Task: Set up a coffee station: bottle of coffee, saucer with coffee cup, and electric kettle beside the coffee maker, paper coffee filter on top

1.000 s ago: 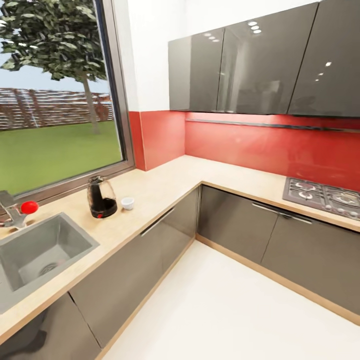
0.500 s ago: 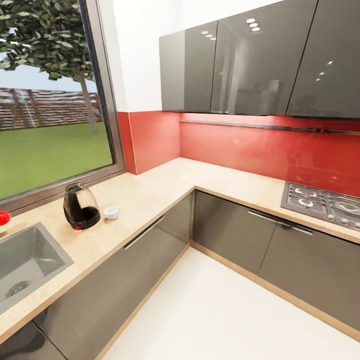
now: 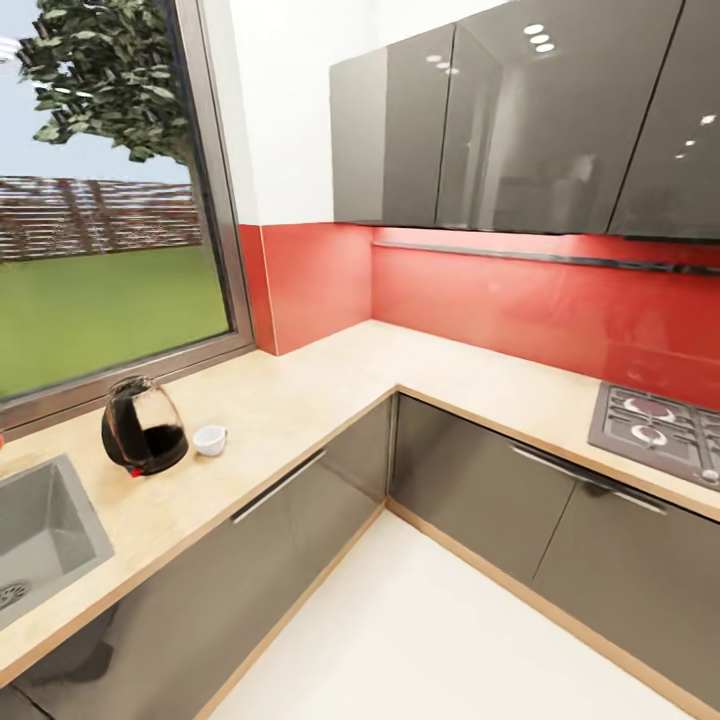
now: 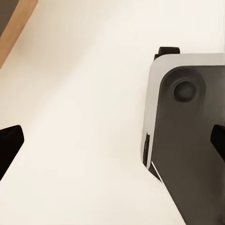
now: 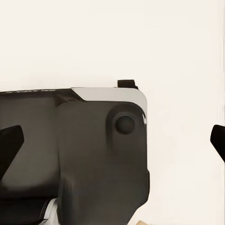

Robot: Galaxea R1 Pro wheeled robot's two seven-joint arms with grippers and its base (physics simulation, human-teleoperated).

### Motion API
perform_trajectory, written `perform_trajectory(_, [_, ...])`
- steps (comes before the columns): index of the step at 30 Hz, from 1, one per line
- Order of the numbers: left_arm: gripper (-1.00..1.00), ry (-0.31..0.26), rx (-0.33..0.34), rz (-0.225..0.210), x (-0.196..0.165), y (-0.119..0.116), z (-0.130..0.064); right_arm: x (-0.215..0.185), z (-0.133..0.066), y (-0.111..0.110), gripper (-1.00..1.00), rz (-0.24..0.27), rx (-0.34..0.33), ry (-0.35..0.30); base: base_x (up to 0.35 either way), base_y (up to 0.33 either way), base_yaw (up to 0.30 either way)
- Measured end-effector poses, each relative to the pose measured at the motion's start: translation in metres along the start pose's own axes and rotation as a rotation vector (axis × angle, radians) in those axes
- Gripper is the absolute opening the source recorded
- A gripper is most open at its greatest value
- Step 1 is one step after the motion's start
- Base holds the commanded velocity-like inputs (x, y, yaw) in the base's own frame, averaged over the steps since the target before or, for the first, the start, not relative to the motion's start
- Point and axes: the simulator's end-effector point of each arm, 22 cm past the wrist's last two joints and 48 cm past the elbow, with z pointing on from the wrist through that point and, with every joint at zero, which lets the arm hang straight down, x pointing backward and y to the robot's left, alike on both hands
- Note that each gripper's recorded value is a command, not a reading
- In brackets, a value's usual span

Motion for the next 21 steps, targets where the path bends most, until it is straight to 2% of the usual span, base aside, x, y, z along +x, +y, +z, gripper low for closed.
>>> perform_trajectory(15, [1.0, -0.001, 0.0, -0.002, -0.0002, -0.0004, 0.0, 0.0, 0.0, -0.0001, 1.0, 0.0, 0.001, 0.0, 0.275, -0.218, 0.276])
perform_trajectory(21, [1.0, -0.032, 0.0, -0.011, -0.0073, -0.0006, 0.0, -0.0001, 0.0001, 0.0, 1.0, 0.0, 0.0, 0.0, 0.119, -0.296, 0.277])
